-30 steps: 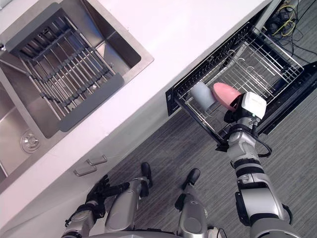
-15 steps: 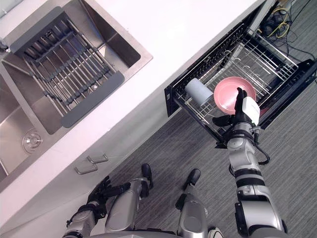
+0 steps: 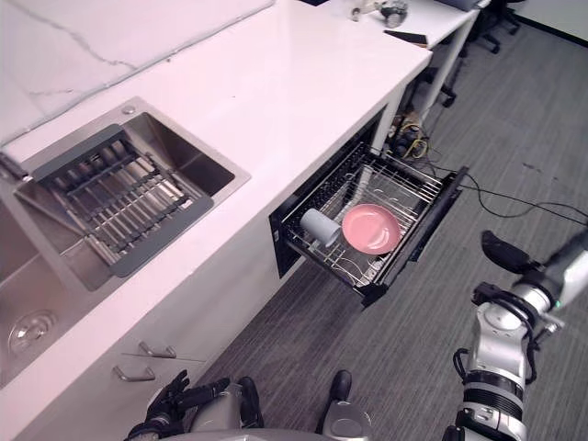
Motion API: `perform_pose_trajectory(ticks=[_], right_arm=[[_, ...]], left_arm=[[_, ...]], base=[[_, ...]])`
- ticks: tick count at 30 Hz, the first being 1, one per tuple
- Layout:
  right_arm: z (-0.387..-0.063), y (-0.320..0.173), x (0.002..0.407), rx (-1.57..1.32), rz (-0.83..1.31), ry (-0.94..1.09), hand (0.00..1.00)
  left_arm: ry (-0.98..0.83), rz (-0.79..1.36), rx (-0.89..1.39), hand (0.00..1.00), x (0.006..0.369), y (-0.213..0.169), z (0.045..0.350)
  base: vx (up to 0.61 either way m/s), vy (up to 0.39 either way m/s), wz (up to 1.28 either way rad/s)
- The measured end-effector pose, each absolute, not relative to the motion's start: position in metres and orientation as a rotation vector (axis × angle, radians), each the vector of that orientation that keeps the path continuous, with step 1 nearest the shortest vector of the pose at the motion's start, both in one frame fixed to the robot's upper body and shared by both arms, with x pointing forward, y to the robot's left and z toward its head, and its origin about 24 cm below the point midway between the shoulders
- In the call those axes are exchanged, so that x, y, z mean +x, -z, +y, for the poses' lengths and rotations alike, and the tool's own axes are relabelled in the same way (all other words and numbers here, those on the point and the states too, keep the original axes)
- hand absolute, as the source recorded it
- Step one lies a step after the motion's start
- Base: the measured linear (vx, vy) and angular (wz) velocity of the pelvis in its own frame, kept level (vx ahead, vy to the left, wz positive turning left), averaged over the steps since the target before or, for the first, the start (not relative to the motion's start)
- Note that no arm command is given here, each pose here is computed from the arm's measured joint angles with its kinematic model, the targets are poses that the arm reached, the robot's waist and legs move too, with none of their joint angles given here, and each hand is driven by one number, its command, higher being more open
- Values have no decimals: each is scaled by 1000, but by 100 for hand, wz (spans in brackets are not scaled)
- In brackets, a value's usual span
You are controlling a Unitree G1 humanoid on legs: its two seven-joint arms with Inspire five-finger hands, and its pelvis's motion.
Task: Walk over to the sink, pick up the cup, carry it to the dishwasher, place the cup inside the dishwasher, then close the dishwasher door
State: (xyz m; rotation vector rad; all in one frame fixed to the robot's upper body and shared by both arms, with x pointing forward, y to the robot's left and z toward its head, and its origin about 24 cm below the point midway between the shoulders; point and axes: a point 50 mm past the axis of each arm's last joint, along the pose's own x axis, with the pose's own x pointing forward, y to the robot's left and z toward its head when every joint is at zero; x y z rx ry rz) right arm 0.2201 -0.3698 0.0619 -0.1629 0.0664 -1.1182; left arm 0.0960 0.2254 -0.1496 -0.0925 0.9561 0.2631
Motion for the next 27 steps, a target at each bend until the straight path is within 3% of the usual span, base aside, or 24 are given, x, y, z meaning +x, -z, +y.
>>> perform_pose_trajectory(ticks=[4,9,20,27], right_arm=[[-378,-63,224,40,57,1132,0],[-383,-65,229,40,69,1028,0],[-362,-104,282,-69,-90,749,0],[-379,-109,291,-67,-68,819,0]], left_arm=[[-239,925,-170,100,112,149,207],[-211,939,-234,100,106,154,184],[-191,929,-256,100,104,153,181],[-197,911,-256,100,107,151,185]], base=[[-67,72,-28],[17,51,-7],[20,42,35],[5,52,60]])
